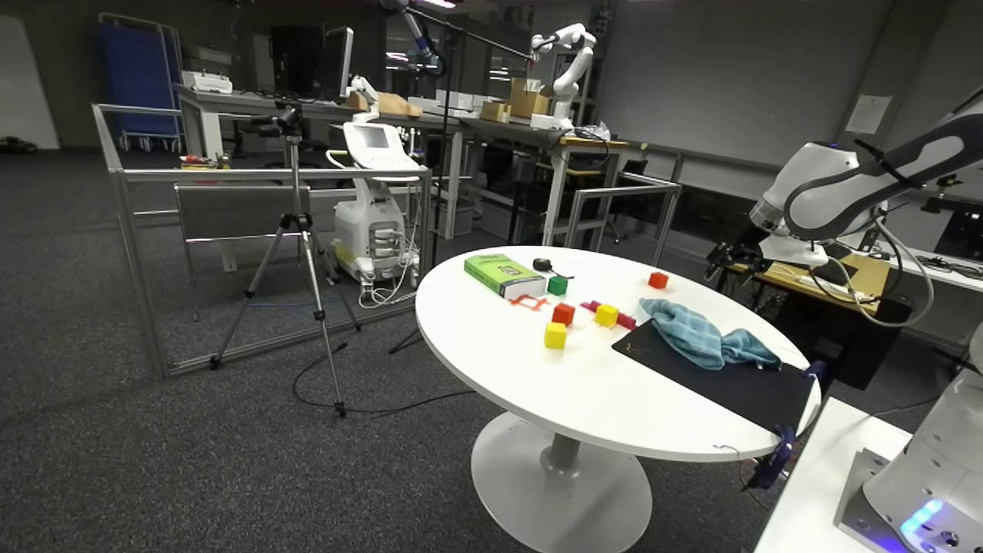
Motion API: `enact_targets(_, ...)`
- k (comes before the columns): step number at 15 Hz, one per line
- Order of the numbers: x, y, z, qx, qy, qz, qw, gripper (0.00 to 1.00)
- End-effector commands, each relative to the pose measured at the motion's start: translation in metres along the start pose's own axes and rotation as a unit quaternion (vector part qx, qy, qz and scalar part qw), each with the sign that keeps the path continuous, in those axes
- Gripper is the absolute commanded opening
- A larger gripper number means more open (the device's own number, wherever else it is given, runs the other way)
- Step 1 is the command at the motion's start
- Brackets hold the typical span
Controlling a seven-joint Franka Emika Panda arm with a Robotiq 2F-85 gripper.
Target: Unfold the kitchen towel
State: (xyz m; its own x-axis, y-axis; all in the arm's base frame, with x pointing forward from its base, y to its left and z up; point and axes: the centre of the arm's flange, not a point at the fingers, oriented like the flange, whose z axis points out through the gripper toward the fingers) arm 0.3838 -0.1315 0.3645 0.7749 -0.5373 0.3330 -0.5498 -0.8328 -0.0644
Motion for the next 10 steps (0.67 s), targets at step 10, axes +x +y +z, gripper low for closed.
enact_targets(10, -0.013, -0.003, 0.078, 0.008, 0.043, 0.279, 0.9594, 1.0)
